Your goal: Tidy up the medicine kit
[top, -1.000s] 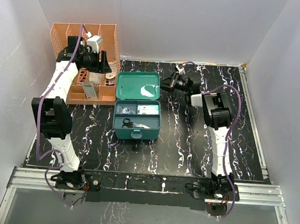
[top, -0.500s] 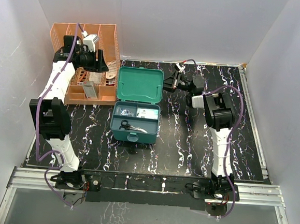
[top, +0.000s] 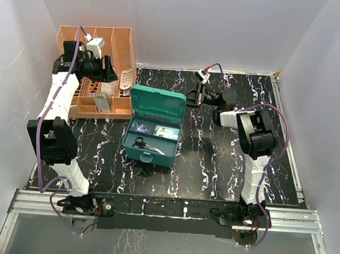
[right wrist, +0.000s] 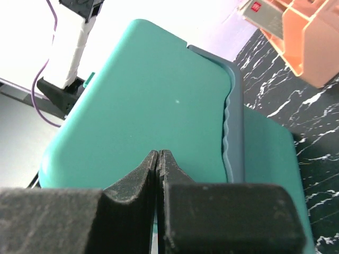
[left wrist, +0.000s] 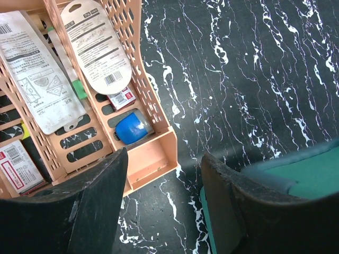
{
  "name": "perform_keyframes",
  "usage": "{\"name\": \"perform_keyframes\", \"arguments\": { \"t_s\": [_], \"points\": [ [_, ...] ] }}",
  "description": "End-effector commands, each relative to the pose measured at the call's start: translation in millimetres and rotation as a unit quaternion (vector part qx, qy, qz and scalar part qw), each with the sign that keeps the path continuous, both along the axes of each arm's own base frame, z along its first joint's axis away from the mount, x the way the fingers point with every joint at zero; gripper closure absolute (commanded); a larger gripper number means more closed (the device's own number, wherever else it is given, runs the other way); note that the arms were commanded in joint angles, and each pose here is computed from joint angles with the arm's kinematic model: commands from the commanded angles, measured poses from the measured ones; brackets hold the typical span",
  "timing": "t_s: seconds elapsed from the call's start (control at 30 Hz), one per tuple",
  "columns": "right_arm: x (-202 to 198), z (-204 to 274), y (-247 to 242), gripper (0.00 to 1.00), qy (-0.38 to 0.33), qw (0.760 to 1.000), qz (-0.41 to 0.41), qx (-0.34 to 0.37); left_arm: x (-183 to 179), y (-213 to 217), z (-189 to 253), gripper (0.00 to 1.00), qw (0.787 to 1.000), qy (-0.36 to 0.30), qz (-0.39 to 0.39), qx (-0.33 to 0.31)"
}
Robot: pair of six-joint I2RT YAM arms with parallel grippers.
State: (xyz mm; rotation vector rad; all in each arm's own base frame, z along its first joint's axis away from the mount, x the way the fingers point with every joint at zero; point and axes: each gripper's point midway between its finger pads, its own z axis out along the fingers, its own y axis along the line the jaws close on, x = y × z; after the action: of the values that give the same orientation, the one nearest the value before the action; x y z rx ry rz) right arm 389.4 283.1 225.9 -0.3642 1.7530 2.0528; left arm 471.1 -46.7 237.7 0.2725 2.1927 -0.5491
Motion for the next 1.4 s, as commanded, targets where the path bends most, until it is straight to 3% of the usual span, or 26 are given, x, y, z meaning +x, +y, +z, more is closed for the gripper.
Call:
{"name": "perform_keyframes", "arguments": {
  "t_s": [0.0, 0.17, 0.37, 0.43, 0.83, 0.93, 1.07, 1.2, 1.37],
  "points": [
    [-37, 31, 7, 1.00, -0.074, 0.997, 0.025, 0.008, -15, -1, 24, 0.44, 1.000, -0.025, -0.009, -0.004],
    [-70, 15, 17, 1.00, -0.063, 0.997, 0.024, -0.033, -25, -2, 14, 0.45, 1.000, -0.010, -0.015, -0.004],
    [-97, -31, 18, 1.00, -0.081, 0.981, -0.005, -0.175, -60, -10, -2, 0.45, 0.999, 0.016, -0.049, -0.002],
    [-103, -30, 14, 1.00, -0.084, 0.979, -0.014, -0.186, -73, -12, -6, 0.45, 0.998, 0.020, -0.064, 0.002],
    [-115, -42, -9, 1.00, -0.073, 0.958, -0.101, -0.258, -197, -39, -12, 0.48, 0.977, 0.088, -0.193, 0.000],
    [-113, -45, -6, 1.00, -0.071, 0.957, -0.106, -0.262, -227, -46, -15, 0.54, 0.967, 0.100, -0.235, 0.019],
    [-108, -46, -1, 1.00, -0.064, 0.954, -0.120, -0.268, -247, -48, -35, 0.78, 0.960, 0.136, -0.244, 0.029],
    [-107, -56, 1, 1.00, -0.049, 0.949, -0.135, -0.282, -252, -48, -61, 0.85, 0.959, 0.166, -0.228, 0.025],
    [-106, -77, 0, 1.00, -0.029, 0.941, -0.136, -0.307, -242, -52, -87, 0.87, 0.961, 0.180, -0.211, 0.017]
  ]
}}
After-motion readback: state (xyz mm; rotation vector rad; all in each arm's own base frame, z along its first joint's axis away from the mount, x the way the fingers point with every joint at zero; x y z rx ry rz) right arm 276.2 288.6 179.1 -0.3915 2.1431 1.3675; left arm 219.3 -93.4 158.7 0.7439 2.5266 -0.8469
